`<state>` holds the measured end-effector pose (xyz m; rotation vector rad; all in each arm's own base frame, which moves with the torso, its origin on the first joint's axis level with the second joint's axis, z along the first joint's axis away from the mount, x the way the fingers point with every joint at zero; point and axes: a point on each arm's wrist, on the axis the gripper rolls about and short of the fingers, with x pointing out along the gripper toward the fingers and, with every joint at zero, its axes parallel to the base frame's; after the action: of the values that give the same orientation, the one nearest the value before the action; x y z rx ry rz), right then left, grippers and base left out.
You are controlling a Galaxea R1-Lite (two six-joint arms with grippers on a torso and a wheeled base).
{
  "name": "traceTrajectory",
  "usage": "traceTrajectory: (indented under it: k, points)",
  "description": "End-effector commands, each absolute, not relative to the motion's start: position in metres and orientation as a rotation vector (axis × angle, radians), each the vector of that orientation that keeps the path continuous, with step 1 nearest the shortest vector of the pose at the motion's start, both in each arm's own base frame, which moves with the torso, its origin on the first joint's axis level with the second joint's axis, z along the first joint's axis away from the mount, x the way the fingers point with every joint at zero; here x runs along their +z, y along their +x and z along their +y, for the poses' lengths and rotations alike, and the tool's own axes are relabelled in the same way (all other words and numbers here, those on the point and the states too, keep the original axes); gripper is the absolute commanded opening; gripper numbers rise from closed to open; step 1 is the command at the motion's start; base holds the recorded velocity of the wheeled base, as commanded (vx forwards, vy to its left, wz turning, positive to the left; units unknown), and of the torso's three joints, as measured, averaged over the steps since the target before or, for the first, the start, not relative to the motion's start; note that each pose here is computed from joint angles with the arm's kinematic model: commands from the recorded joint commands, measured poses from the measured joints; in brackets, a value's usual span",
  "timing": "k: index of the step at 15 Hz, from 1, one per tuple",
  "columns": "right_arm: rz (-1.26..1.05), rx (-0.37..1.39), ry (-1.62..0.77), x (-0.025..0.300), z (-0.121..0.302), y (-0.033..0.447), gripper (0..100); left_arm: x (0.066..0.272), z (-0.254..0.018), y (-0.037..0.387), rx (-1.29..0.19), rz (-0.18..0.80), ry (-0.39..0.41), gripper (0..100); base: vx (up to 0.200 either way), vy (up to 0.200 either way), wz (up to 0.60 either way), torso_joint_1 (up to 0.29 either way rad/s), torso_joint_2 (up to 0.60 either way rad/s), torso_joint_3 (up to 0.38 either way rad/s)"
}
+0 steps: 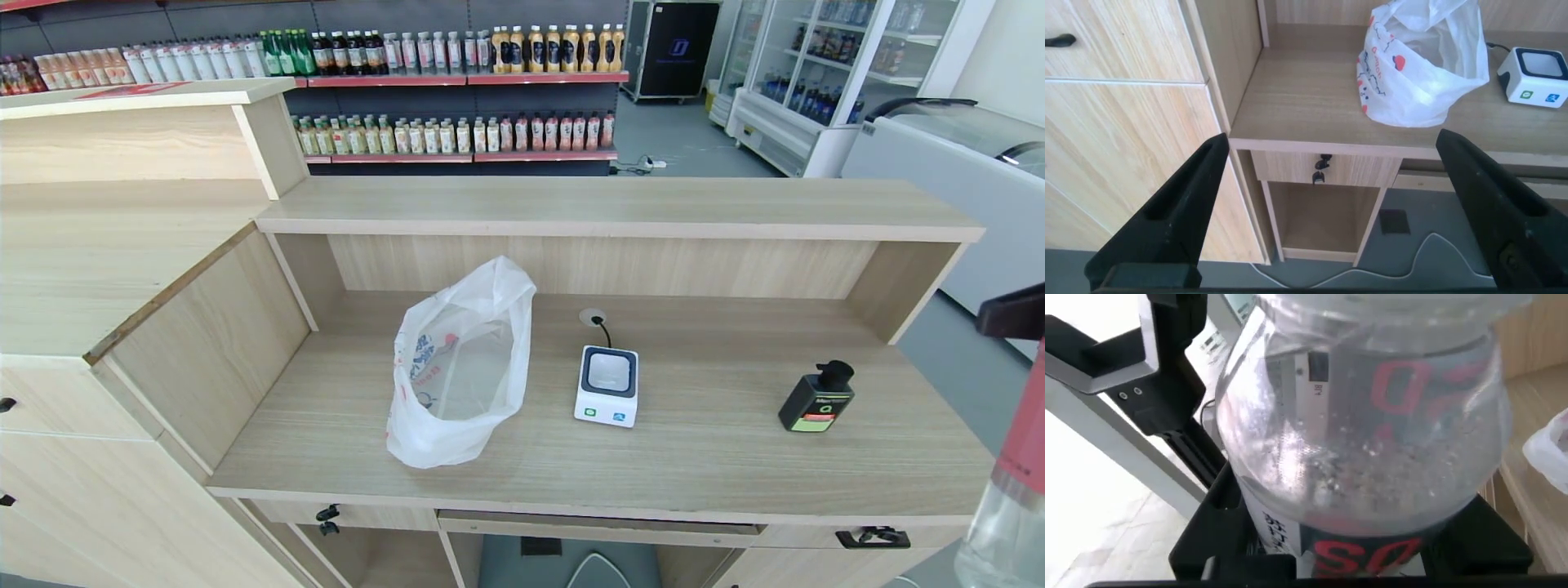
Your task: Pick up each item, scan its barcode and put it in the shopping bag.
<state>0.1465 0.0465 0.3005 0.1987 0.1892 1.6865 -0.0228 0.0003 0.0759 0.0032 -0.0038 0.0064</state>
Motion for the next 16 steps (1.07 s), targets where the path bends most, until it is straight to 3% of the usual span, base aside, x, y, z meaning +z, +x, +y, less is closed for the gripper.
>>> traceTrajectory:
  k: [1,10,16]
  points:
    - [0.192,1.729,0.195,0.303,0.054,0.149,0,0.076,0.0,-0.023,0.008,-0.005,0.003,100,0.0,0.0,0.0,0.0,0.0,0.0]
    - [0.182,1.824,0.177,0.336,0.084,0.197,0,0.076,0.0,-0.023,0.008,-0.005,0.003,100,0.0,0.0,0.0,0.0,0.0,0.0]
    - [0.223,1.882,0.196,0.332,0.099,0.199,0,0.076,0.0,-0.023,0.008,-0.005,0.003,100,0.0,0.0,0.0,0.0,0.0,0.0]
